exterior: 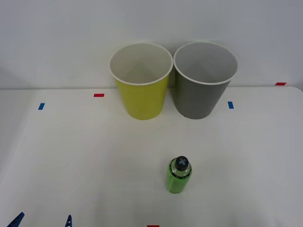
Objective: Put cans in the gray bin and PET bottles in the light green bin.
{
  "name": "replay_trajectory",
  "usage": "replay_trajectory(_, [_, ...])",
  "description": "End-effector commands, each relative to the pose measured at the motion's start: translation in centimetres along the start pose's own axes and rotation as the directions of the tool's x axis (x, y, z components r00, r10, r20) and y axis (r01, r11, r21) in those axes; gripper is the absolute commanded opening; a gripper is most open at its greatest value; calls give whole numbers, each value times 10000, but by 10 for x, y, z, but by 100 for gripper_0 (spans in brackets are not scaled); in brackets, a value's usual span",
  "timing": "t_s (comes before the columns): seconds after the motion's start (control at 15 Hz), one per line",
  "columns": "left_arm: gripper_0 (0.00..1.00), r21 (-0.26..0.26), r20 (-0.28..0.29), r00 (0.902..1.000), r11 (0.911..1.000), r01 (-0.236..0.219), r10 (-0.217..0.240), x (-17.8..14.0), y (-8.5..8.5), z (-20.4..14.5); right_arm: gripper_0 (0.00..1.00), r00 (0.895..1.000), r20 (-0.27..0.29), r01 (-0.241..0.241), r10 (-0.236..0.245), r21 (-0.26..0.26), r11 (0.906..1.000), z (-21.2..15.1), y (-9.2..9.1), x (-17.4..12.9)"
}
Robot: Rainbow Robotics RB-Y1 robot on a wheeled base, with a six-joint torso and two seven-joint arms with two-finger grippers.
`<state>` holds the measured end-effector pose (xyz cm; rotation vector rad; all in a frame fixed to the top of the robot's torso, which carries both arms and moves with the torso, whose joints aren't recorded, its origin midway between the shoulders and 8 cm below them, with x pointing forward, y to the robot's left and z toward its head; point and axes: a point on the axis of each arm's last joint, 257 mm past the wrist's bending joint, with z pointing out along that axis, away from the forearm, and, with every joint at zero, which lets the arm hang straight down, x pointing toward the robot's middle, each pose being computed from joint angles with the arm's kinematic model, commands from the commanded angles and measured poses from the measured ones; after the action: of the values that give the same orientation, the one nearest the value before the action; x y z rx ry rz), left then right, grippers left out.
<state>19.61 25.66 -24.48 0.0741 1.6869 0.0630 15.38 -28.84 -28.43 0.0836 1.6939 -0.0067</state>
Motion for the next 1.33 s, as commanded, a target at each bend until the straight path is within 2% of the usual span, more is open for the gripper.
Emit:
replay_trajectory(0.07, [100, 0, 0, 10000, 10000, 0, 0, 0, 0, 0, 100, 10000, 0, 0, 0, 0, 10000, 0, 0, 0])
replay_trajectory(1.33, [100, 0, 0, 10000, 10000, 0, 0, 0, 0, 0, 100, 10000, 0, 0, 0, 0, 10000, 0, 0, 0])
